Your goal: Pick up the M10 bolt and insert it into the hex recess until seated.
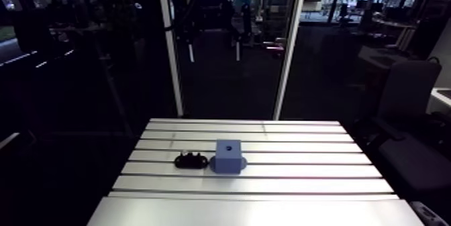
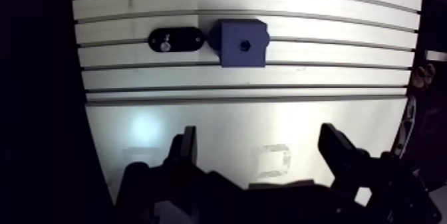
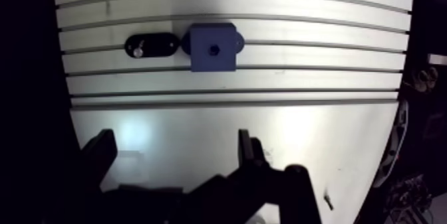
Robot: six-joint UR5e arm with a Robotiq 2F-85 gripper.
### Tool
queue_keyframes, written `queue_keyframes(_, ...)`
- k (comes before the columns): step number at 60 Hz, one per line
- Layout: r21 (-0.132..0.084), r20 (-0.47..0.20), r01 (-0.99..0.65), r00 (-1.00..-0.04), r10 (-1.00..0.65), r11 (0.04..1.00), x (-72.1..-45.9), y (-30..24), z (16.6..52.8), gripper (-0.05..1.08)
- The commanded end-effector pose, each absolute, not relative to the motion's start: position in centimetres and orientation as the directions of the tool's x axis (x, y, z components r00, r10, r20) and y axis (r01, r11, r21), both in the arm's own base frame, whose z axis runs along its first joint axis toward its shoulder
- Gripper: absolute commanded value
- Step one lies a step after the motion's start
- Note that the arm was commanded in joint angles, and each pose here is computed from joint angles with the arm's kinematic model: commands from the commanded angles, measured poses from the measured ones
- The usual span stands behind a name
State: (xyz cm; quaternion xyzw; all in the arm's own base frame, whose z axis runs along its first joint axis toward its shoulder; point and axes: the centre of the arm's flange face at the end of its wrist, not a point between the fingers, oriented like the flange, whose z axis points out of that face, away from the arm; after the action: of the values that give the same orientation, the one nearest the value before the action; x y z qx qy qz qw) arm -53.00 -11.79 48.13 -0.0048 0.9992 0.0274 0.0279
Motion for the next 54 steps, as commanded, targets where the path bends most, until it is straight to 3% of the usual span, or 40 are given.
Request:
queue_keyframes(1,0.025,-0.095,-0.118,-0.989,-0.115,0.993,-54.67,-17.55,45.38,0.01)
queue_keyframes(54,0.022,-0.096,-0.113,-0.989,-0.111,0.993,-54.56,-17.57,44.69,0.01)
